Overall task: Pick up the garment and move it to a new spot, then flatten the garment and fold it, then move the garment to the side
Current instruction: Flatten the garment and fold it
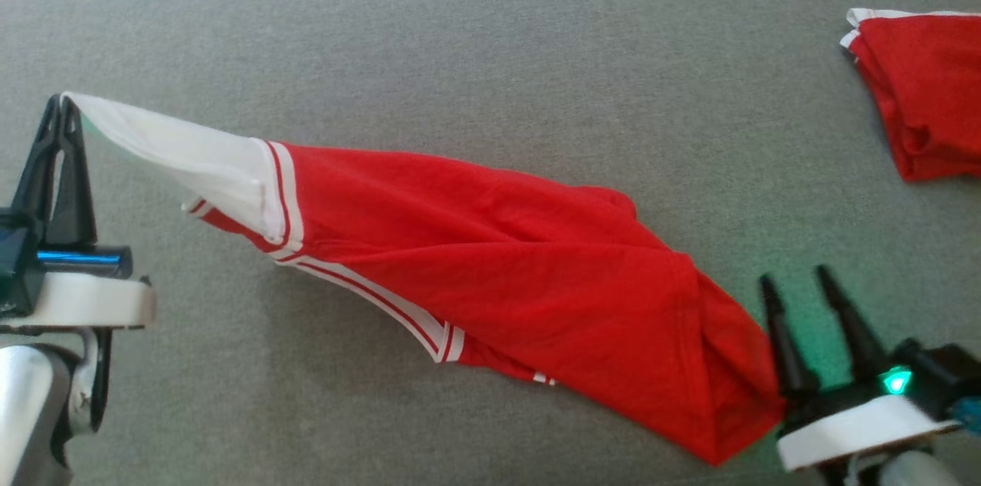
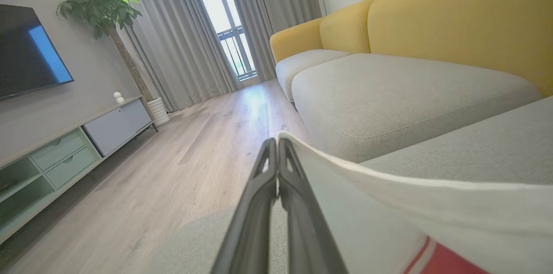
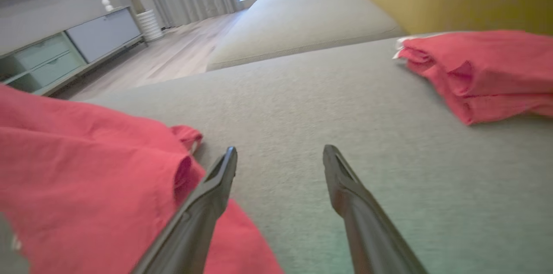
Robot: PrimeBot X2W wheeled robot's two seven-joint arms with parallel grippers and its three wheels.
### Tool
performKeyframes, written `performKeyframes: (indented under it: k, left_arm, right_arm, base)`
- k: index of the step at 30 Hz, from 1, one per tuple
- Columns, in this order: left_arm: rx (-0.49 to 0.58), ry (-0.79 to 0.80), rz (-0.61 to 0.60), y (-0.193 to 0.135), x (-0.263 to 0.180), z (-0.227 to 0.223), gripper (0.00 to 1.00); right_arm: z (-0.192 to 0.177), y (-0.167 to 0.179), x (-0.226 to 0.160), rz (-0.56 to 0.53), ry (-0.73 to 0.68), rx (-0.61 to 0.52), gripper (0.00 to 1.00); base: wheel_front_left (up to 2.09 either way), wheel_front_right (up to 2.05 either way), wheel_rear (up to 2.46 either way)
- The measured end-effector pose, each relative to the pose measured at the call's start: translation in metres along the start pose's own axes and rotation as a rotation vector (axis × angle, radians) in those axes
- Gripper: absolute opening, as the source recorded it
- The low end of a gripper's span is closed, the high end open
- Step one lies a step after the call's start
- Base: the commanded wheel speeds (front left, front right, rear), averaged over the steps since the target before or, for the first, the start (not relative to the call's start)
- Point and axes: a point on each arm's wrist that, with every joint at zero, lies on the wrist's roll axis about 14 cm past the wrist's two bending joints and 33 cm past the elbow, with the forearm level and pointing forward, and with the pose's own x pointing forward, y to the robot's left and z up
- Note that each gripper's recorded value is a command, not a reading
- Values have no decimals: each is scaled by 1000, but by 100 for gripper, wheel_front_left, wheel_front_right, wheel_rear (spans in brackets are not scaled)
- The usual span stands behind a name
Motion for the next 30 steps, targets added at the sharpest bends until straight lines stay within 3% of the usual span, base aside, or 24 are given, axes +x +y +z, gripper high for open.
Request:
performKeyframes:
  k: [8,21,22,23,24,25,30]
  left_arm:
    - [-15,22,-11,-4,-11,-6,0]
    - [-30,61,-30,-12,-19,-18,0]
    - [-31,57,-33,-12,-18,-17,0]
    - [-31,51,-34,-12,-16,-15,0]
    - [-32,46,-35,-12,-14,-13,0]
    - [-34,38,-36,-13,-12,-11,0]
    - [-56,-3,-55,-19,-1,-2,0]
  right_arm:
    - [-34,52,-10,231,155,76,100]
    - [-28,88,11,386,171,95,100]
    - [-27,90,14,394,170,94,85]
    - [-26,91,17,400,167,92,44]
    - [-24,92,20,410,164,84,11]
    - [-22,93,22,419,160,75,0]
    - [-8,84,37,434,132,8,0]
  base:
    - [0,0,0]
    - [0,0,0]
    - [0,0,0]
    - [0,0,0]
    - [0,0,0]
    - [0,0,0]
    - [0,0,0]
